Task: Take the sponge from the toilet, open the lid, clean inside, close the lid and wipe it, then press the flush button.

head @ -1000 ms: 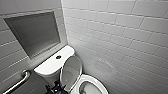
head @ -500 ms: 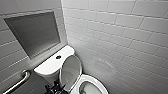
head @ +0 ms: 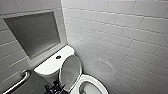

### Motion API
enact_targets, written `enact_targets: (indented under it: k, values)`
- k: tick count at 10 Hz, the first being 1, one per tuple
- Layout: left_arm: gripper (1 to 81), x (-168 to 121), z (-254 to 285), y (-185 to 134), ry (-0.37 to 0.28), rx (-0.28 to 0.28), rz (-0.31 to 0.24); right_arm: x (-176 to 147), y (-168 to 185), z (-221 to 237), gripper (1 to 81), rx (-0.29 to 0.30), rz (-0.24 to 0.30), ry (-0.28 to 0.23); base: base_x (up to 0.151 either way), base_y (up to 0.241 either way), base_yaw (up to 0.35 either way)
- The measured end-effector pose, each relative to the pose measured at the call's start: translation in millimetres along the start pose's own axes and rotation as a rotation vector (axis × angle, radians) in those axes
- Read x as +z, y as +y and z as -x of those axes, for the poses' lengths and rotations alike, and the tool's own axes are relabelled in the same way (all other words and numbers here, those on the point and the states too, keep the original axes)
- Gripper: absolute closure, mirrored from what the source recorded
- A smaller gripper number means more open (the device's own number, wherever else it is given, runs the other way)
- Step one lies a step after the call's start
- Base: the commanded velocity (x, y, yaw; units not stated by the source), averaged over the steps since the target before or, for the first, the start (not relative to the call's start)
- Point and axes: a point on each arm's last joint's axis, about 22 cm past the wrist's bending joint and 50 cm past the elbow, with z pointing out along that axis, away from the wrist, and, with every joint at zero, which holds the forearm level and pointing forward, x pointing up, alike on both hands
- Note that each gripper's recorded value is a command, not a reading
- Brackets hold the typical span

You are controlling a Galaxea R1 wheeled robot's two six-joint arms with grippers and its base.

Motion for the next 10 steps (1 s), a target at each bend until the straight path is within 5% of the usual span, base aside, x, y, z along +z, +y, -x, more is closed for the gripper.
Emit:
enact_targets:
  k: [8,10]
  values:
    - [1.0,-28,1,-4,-0.068,0.076,0.049,0,-1,0,81.1,0.001,-0.001,0.001,0.0,0.0,0.0]
    - [1.0,-42,-6,-10,-0.066,0.135,0.062,1,-1,-5,81.1,-0.001,-0.002,0.005,0.0,0.0,0.0]
